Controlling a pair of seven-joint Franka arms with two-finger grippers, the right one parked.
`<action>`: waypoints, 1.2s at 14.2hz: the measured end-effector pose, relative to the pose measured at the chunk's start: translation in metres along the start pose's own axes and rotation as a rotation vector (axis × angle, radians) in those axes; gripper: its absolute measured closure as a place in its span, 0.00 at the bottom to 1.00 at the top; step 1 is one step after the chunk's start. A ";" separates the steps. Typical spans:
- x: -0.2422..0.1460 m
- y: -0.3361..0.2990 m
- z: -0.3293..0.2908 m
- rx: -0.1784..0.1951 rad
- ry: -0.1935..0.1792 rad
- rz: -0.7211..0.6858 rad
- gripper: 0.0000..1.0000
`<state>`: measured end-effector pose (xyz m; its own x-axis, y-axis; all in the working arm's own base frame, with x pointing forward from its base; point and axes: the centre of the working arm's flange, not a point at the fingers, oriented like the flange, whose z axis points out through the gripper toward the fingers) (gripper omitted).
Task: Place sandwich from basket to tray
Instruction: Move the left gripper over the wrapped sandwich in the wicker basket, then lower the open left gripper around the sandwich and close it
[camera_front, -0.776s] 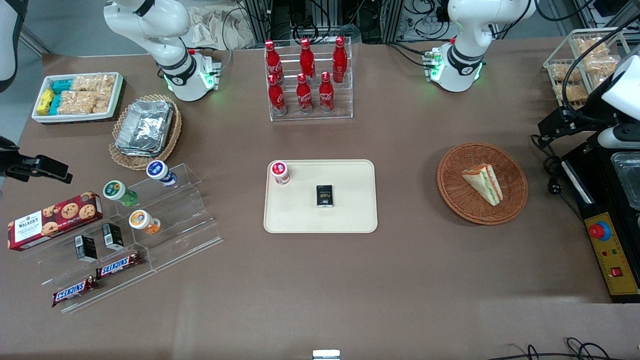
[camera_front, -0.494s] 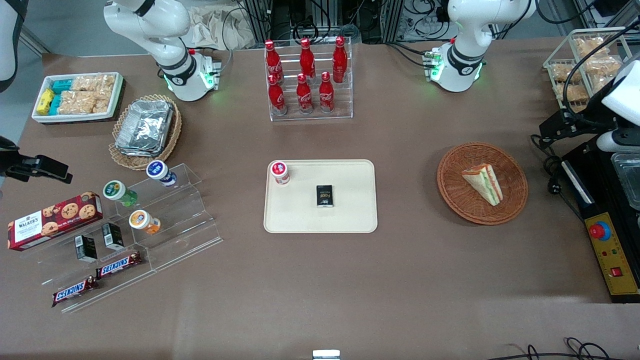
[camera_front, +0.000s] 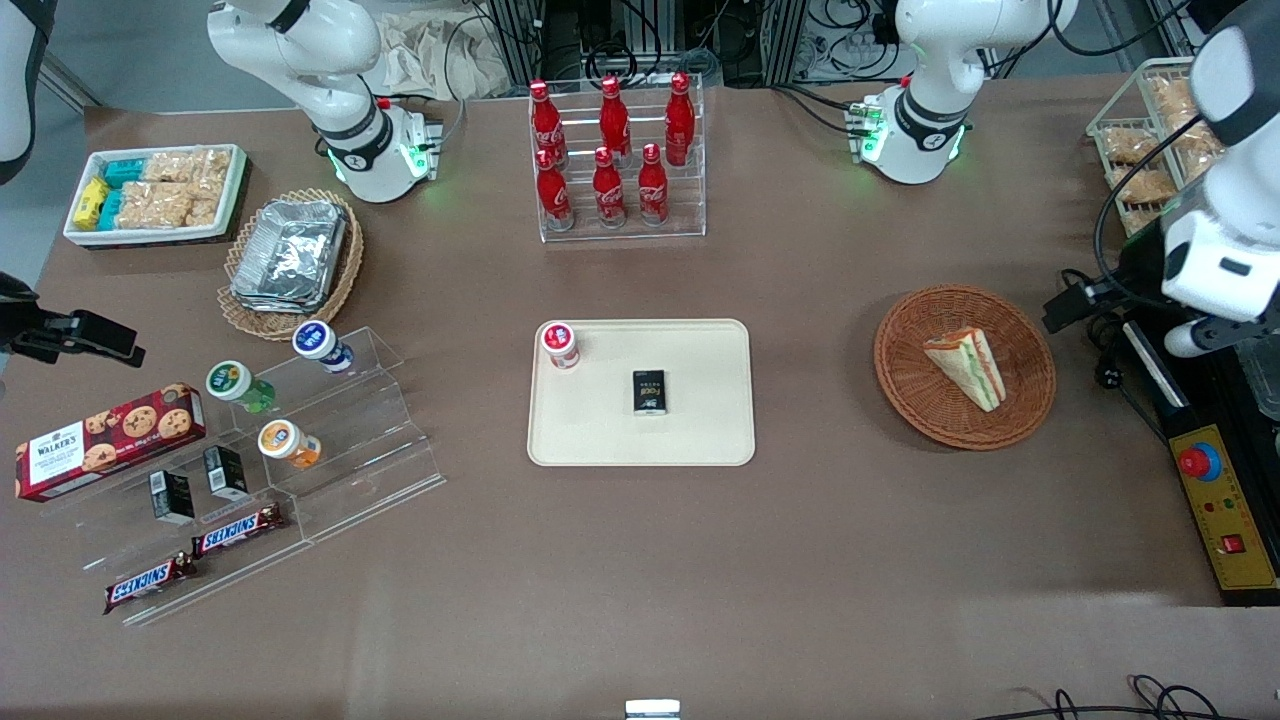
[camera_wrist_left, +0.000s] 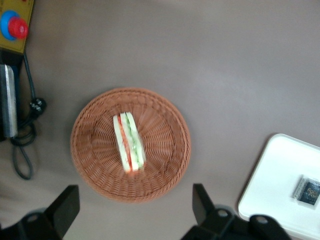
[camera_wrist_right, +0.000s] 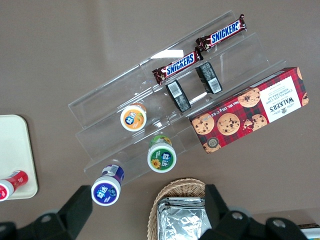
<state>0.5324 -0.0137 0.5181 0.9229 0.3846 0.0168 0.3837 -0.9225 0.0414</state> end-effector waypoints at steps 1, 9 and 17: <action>-0.009 -0.008 0.029 -0.009 0.025 -0.050 0.00; -0.059 -0.039 0.179 -0.033 0.069 -0.290 0.00; -0.064 -0.042 0.249 -0.026 0.059 -0.331 0.00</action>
<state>0.4650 -0.0077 0.2666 0.7448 0.6649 0.0561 0.6605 -0.7466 0.0798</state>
